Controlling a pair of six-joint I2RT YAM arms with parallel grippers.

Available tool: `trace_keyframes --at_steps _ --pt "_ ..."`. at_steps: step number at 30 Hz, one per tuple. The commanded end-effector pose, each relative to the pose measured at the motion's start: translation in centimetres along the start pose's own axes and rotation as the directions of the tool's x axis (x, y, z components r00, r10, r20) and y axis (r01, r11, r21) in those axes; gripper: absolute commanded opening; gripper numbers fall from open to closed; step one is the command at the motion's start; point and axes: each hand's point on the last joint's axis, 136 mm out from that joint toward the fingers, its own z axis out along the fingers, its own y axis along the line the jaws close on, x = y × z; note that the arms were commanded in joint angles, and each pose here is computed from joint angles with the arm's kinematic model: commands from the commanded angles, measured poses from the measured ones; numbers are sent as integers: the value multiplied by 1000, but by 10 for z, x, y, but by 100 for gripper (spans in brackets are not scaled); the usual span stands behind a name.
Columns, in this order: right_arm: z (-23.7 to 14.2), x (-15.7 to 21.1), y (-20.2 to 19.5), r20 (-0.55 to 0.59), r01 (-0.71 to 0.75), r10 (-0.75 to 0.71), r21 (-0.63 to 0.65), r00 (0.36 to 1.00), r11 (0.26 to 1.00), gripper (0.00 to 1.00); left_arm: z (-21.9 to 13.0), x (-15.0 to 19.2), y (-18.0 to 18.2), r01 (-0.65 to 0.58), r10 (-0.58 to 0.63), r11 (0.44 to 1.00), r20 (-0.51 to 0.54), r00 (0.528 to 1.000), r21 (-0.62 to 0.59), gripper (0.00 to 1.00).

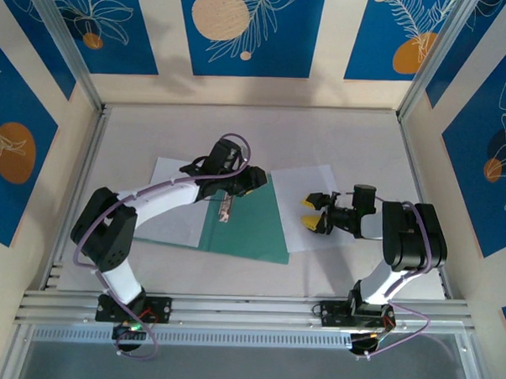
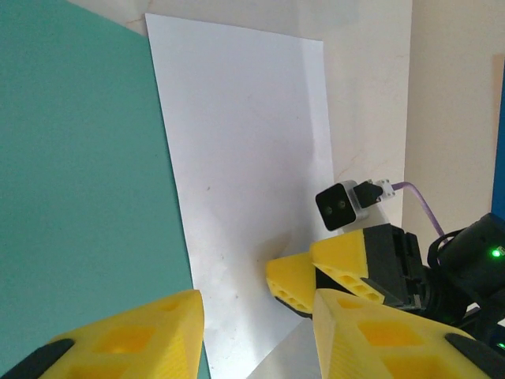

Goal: Put the files into the folder

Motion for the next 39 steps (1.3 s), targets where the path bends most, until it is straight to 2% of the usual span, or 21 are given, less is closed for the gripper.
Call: trace_keyframes --at_steps 1,7,12,17,20,23,29,39 --pt "-1 -2 -8 13 9 -9 16 1000 1000 64 -5 -2 1 9 -9 1000 -3 1000 -3 41" --pt "0 -5 -15 9 0 0 27 1000 1000 63 9 9 10 -10 10 1000 -49 999 -2 42" --pt "-3 -4 6 -1 75 -75 35 997 997 63 22 23 9 -54 54 999 -92 994 2 48" --pt "-27 -11 35 68 221 -235 167 970 961 63 35 38 10 -94 90 995 -115 989 -28 50" --pt "-50 -24 42 135 255 -296 258 946 932 63 46 49 10 -131 122 990 -127 984 -61 51" --pt "-72 -44 37 203 239 -329 369 922 898 63 57 59 9 -166 153 981 -126 980 -99 54" --pt "-93 -72 20 250 192 -370 532 895 824 62 80 74 7 -218 196 961 -140 971 -169 61" --pt "-80 -89 -8 218 121 -307 600 926 791 57 105 87 18 -204 164 938 -160 973 -279 66"
